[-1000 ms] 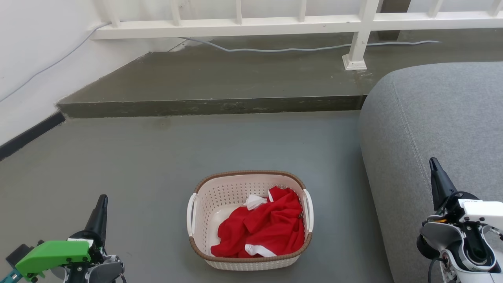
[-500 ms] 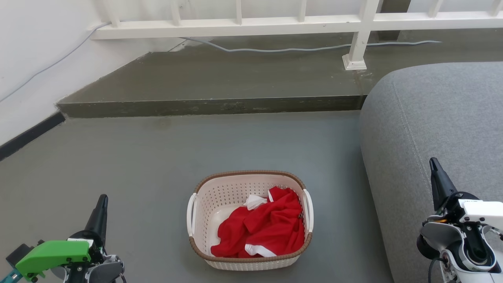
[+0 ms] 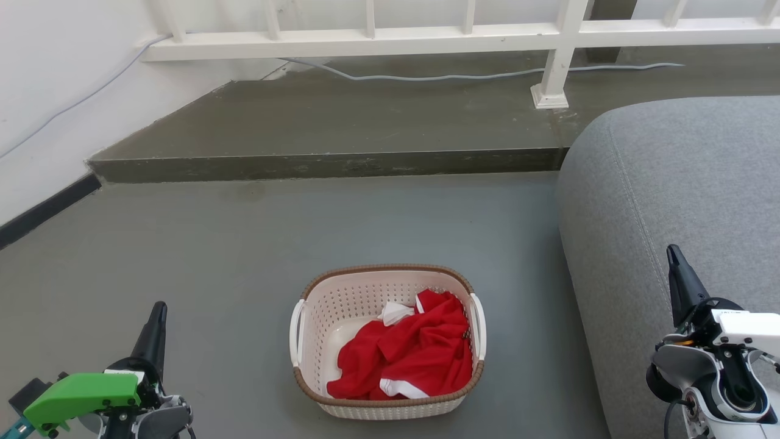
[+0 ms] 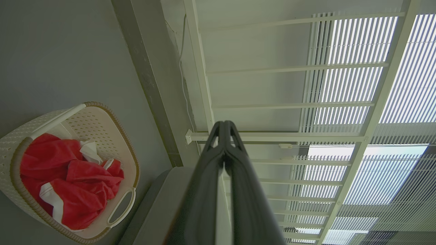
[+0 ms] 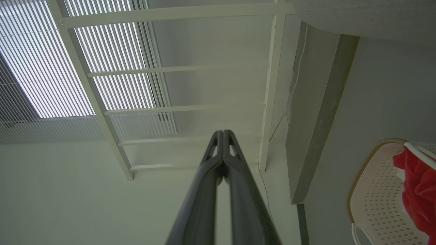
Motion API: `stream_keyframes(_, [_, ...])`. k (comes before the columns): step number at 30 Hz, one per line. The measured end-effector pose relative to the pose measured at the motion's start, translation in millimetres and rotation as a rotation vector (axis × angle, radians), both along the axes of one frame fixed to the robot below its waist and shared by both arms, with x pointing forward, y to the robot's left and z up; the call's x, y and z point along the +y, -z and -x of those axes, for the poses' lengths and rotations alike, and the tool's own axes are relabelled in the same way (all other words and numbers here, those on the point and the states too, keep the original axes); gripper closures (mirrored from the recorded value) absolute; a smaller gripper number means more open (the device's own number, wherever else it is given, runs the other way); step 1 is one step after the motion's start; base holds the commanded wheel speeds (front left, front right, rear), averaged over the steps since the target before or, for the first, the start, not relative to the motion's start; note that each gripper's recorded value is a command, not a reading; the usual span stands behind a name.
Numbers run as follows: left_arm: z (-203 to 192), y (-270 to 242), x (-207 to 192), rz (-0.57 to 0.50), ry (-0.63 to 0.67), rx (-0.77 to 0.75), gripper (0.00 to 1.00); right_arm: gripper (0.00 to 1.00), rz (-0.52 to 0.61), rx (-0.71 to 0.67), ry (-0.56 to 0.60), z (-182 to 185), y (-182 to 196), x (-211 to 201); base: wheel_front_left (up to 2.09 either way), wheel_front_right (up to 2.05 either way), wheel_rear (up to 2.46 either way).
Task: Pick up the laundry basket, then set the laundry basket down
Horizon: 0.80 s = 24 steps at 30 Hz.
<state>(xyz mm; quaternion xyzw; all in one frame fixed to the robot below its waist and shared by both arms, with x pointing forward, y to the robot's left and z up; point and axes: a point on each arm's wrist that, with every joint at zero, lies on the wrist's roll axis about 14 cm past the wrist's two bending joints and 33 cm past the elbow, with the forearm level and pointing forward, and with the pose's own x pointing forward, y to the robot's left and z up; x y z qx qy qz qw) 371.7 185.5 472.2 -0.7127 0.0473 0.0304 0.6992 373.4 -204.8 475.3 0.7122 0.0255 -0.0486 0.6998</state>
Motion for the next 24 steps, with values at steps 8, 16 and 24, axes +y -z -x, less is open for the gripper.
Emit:
stream_keyframes(8, [-0.1,-0.1,0.2,0.0,-0.001,0.0,1.0,1.0,-0.002,0.0,-0.001,-0.1,-0.1,0.2,0.0,0.0,0.0])
stream_keyframes(16, [-0.1,-0.1,0.3,0.0,0.0,0.0,1.0,1.0,-0.001,-0.001,0.0,-0.1,-0.1,-0.1,0.0,0.0,0.0])
stream_keyframes(24, [-0.1,-0.3,0.3,0.0,0.0,-0.001,1.0,1.0,-0.001,-0.001,0.001,-0.1,-0.2,-0.6,0.0,0.0,0.0])
